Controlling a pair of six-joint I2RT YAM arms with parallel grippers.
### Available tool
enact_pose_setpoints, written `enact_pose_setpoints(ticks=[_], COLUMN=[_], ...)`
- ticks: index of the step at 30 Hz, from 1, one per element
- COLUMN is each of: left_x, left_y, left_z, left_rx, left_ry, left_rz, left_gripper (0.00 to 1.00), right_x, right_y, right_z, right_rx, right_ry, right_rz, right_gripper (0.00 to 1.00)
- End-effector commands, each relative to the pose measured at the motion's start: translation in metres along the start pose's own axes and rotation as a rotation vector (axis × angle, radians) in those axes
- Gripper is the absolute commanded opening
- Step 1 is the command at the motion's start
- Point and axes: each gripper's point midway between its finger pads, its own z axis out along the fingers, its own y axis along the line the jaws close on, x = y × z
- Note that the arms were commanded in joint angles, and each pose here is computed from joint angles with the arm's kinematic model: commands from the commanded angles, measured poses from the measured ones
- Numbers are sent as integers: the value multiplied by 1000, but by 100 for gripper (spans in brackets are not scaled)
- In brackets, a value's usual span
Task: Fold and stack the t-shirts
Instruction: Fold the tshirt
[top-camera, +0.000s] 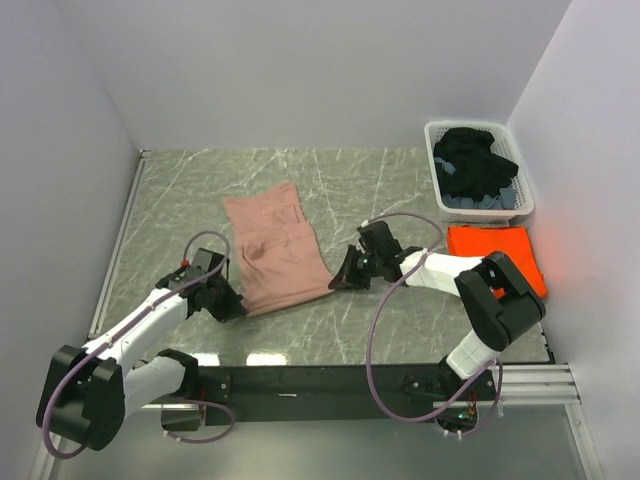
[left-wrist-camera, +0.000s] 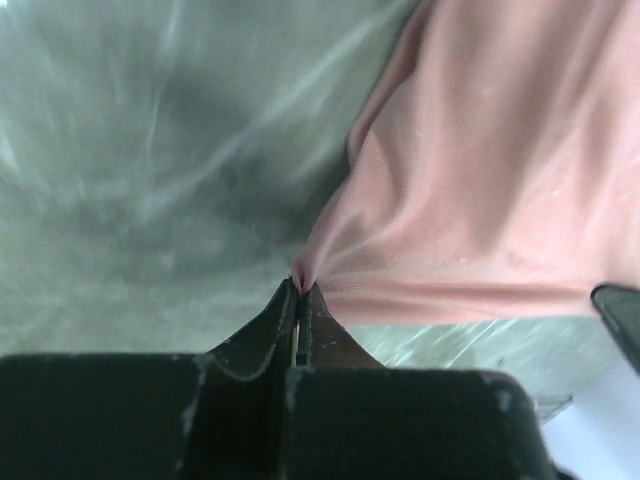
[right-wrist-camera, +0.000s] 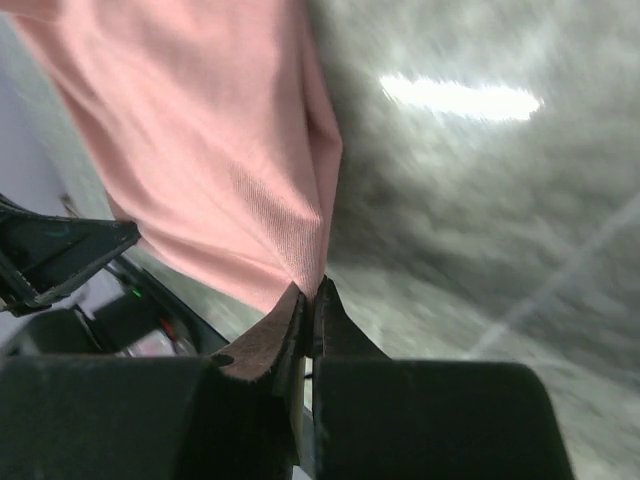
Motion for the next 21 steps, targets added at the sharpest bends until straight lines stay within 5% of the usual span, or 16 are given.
enact_pose_setpoints(ticks=[1,4,7,10,14,21], left_x=[37,47,40,20,-16,-83], left_y=[35,38,33,21,-10,-51], left_z=[0,-1,-8,-24,-40,-29], left_rx=[-83,-82,-61,-42,29,117], left_ry=[115,115,67,-31,-176,-282], left_rz=[-16,-17,-20,-14,53,129], left_gripper=[2,10,28,43,71,66], right_x=[22,35,33,20,-9,-51], right_y=[-40,-53,-52,-43,-19,33], right_z=[-8,-6,-7,-17,-39,-44], right_rx=[116,142,145,159,166,58], right_ry=[74,116,123,82,1,-81], right_rz=[0,7,-17,-82,-210,-365], right_gripper=[0,0,14,39,47,46])
